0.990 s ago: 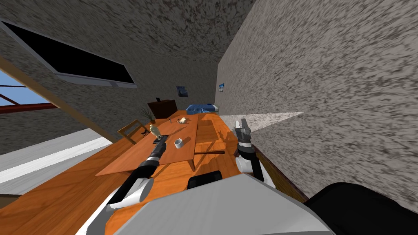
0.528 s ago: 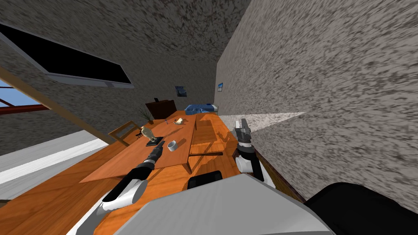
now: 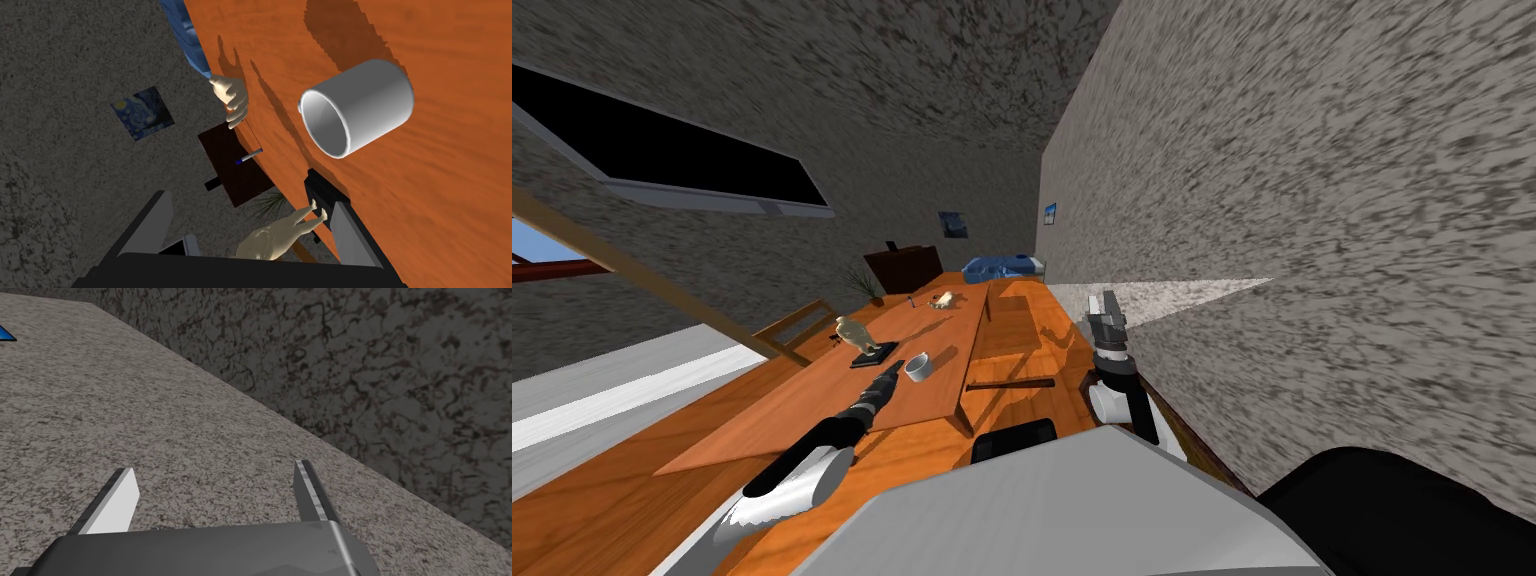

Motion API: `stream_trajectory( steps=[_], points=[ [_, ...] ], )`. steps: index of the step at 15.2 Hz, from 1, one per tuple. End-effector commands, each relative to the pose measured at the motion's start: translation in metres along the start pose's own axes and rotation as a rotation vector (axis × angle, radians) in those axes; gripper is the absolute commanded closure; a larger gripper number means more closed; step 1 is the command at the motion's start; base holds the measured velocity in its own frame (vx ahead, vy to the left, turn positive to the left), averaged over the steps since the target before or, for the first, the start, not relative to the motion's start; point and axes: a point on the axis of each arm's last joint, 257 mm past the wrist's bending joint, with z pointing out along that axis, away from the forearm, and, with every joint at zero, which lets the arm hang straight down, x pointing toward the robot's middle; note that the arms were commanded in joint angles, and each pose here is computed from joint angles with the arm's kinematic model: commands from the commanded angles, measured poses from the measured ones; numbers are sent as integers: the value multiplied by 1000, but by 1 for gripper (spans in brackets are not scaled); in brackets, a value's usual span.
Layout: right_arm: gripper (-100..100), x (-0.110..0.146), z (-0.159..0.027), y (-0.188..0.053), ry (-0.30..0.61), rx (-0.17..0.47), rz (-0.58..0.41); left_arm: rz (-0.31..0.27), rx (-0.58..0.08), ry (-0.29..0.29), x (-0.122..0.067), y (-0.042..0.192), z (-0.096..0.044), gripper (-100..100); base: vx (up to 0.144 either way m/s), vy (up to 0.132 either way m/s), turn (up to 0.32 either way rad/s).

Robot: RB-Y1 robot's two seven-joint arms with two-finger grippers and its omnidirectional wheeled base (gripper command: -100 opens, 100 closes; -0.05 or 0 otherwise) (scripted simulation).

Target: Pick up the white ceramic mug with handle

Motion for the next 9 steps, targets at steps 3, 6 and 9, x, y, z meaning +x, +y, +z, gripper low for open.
stream_trajectory(
  steps=[3,6,9],
  points=[
    [0,0,0,0,0,0,0,-6,-137,2,-23,48,1,-100,111,-146,6],
    [0,0,0,0,0,0,0,-18,-244,0,-38,88,-4,-100,136,-111,10],
    [0,0,0,0,0,0,0,-29,-320,10,-47,110,-10,-100,173,-101,8]
  ],
)
